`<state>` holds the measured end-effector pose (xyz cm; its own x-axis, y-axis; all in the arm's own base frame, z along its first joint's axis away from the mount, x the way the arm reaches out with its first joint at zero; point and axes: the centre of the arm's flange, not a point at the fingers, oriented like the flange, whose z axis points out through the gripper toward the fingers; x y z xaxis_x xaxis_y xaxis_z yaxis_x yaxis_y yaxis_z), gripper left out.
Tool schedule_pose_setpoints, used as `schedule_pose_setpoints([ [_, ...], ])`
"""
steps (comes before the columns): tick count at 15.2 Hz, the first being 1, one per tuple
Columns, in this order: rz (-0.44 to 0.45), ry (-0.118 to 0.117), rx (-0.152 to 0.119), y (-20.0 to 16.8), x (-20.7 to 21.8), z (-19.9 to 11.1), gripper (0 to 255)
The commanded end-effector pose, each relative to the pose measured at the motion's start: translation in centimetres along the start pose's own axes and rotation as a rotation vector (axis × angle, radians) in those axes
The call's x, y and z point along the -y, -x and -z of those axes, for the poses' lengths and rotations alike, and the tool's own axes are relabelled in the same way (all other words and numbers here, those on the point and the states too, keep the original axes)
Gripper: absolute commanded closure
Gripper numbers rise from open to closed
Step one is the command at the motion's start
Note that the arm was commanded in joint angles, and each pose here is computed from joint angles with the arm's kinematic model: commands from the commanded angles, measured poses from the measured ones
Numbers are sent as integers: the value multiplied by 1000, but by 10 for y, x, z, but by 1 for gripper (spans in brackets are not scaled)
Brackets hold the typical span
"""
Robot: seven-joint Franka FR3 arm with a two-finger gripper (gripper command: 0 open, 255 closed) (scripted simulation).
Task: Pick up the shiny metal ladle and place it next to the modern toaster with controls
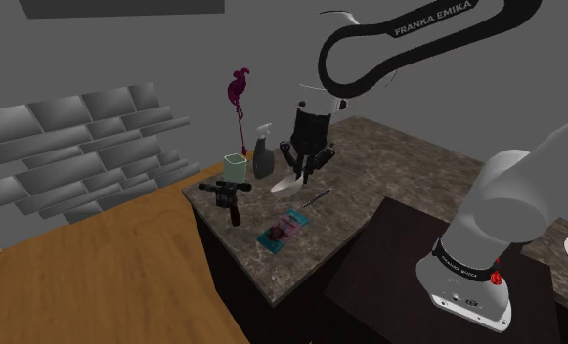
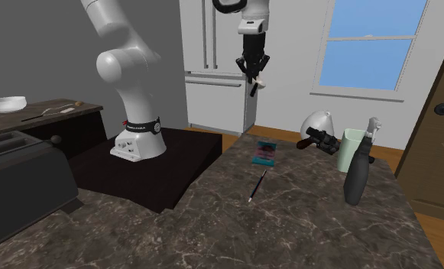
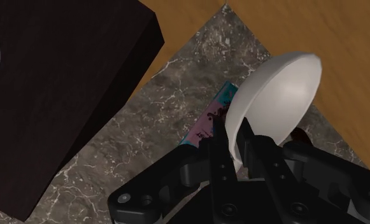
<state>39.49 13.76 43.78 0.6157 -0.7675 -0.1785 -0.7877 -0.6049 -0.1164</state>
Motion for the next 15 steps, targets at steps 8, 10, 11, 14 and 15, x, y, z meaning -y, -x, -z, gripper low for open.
schedule_pose_setpoints([
  [8, 0, 0, 0, -29, -54, 30, 255],
  [10, 0, 0, 0, -42, -77, 35, 255],
  [11, 0, 0, 0, -49, -88, 37, 255],
  [14, 0, 0, 0, -68, -122, 45, 255],
  [15, 0, 0, 0, -74, -133, 47, 255],
])
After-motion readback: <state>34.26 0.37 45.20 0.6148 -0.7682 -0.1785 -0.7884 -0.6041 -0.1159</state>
